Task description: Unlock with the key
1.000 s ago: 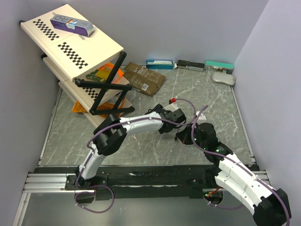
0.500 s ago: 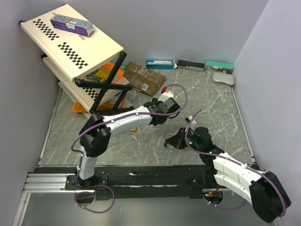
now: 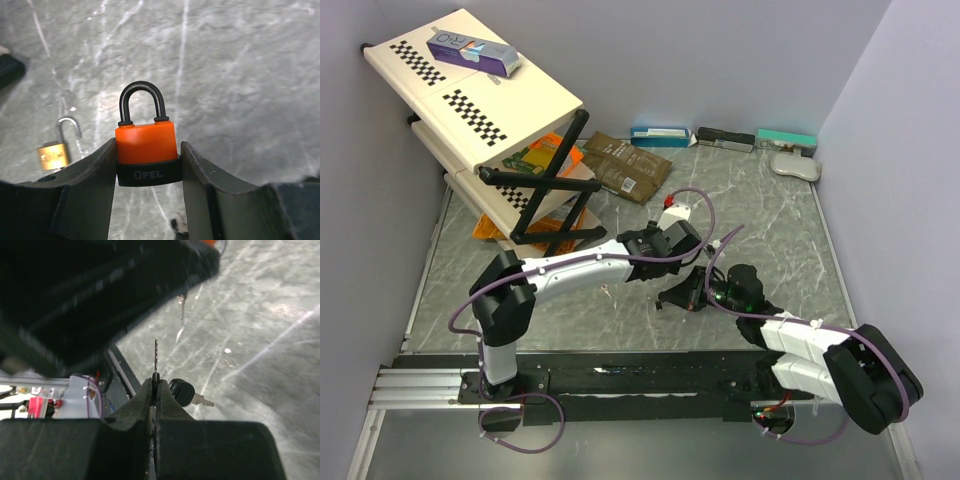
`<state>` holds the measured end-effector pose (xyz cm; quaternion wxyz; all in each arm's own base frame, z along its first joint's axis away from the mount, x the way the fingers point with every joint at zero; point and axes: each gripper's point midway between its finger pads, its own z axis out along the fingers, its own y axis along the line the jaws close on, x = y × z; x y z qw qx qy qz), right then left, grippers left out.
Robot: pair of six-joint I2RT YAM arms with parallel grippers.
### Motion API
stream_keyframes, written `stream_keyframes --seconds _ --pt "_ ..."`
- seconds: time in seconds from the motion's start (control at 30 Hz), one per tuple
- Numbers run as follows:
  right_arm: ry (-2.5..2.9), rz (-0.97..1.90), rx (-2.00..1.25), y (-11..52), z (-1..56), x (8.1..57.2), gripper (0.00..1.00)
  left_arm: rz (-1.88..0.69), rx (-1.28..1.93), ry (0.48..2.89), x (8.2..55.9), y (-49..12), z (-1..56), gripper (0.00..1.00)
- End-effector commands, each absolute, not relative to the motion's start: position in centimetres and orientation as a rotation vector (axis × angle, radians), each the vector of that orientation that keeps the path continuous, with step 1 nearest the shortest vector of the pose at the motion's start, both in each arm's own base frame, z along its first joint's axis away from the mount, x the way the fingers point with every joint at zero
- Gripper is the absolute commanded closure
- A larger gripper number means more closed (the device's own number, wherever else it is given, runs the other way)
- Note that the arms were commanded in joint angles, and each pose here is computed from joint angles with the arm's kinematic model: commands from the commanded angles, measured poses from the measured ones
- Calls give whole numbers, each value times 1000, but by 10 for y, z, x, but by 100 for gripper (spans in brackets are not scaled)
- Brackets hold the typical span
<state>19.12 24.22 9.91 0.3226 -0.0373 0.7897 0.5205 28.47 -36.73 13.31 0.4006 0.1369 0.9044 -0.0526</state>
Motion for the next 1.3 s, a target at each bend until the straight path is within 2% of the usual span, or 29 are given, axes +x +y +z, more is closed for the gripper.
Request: stream_keyframes --seconds 0.0,1.27 --pt "1924 1461 -170 255 138 197 100 -276 289 2229 280 -385 164 99" --pt "1922 1459 -91 244 135 203 100 -282 317 2237 246 -391 160 99"
